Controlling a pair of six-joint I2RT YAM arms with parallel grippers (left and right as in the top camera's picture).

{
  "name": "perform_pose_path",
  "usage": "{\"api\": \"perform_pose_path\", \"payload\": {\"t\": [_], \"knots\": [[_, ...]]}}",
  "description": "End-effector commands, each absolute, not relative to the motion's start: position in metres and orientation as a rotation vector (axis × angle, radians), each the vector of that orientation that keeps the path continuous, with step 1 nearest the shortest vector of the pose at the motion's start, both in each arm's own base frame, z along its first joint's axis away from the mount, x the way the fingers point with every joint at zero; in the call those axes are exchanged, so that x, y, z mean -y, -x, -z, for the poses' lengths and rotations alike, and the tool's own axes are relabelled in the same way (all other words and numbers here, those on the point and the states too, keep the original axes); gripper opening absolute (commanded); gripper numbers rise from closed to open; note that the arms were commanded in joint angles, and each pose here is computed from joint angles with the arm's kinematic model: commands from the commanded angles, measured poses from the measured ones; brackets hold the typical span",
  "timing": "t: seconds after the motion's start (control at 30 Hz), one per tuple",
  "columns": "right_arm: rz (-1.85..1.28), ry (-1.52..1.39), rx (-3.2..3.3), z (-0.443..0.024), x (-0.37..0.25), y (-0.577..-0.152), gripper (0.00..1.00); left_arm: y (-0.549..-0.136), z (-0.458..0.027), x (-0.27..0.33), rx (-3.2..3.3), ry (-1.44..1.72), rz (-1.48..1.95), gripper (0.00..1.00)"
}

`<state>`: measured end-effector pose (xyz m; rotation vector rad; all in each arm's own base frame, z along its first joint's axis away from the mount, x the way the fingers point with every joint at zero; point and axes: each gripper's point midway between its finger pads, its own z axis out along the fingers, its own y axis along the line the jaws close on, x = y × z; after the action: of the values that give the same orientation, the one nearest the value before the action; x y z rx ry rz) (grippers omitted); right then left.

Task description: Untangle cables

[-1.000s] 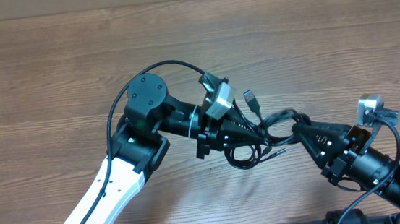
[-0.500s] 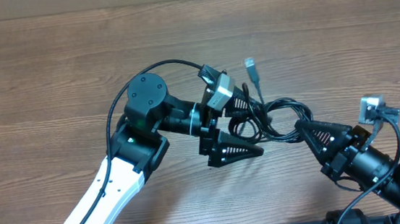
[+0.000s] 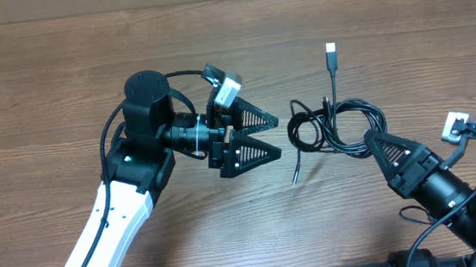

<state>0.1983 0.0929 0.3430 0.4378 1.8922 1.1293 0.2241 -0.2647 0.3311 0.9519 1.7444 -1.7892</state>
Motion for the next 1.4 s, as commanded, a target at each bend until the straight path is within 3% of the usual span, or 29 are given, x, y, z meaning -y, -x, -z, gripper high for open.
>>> {"api": "perform_pose_path", "payload": {"t": [0.0,0.7,1.07,1.37], "knots": [[-1.17,-0.535,-1.849,-0.353,-0.088,-0.198,0.04,-0.225,-0.337,0.265,-1.719,-0.97,1.772,1.0],[-1.359,-0.814,-1.823,-0.352,-0.09,-0.197,0.04,-0.199,-0.336,0.288,-1.55,-1.177,1.707,1.0],[-1.465,-0.738,-1.883,-0.354,-0.107,-0.186,0.04,-0.214,-0.332,0.306,-1.402,-1.233,1.416,1.0],[-1.515,-0.692,-1.906,-0.357,-0.115,-0.18,0.04,-0.219,-0.333,0.309,-1.401,-1.212,1.377,1.0]]}}
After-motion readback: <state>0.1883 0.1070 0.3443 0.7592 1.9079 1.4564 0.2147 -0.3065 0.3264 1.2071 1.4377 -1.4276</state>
